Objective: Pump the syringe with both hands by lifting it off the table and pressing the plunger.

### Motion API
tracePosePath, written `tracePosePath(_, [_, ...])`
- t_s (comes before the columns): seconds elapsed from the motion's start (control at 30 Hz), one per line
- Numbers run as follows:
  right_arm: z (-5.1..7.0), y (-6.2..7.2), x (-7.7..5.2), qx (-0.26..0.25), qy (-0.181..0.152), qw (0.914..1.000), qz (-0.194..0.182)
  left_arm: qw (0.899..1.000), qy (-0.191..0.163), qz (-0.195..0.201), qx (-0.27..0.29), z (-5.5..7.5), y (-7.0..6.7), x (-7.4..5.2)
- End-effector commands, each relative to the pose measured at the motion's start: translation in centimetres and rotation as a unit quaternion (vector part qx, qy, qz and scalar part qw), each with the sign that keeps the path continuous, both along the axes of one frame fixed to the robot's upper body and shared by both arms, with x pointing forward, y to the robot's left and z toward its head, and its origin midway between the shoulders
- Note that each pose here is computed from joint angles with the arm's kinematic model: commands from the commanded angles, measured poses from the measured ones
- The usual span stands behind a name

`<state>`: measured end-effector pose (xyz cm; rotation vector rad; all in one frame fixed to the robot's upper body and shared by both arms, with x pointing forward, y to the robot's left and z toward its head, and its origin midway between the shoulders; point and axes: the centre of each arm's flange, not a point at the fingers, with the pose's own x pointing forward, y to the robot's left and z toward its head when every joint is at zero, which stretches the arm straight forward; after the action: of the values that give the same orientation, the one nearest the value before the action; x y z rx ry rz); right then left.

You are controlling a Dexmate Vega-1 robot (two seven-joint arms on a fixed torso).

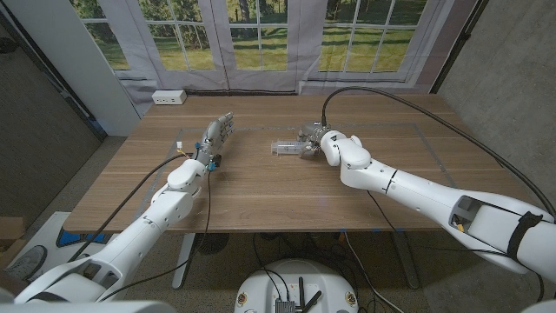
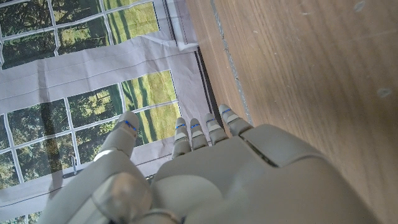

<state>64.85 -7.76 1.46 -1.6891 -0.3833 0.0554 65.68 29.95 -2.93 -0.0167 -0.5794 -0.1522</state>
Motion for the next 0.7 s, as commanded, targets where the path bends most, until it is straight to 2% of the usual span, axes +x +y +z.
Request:
tracePosePath(0.03, [0.2,0.0,-0.3,-0.012,0.012,0.9999,0.0,1.0,0.003,-0.003,-0.001,-0.3,-0.2,-0.2])
tracePosePath(0.43, [0.8,0.0,-0.7,-0.028,0.029,0.9992,0.004,1.0,0.004,-0.006,-0.001,-0.2,-0.4,0.0])
tracePosePath(0.7, [1.2,0.1,-0.8,-0.039,0.052,0.9978,0.01,1.0,0.005,-0.008,-0.001,-0.2,-0.4,0.2])
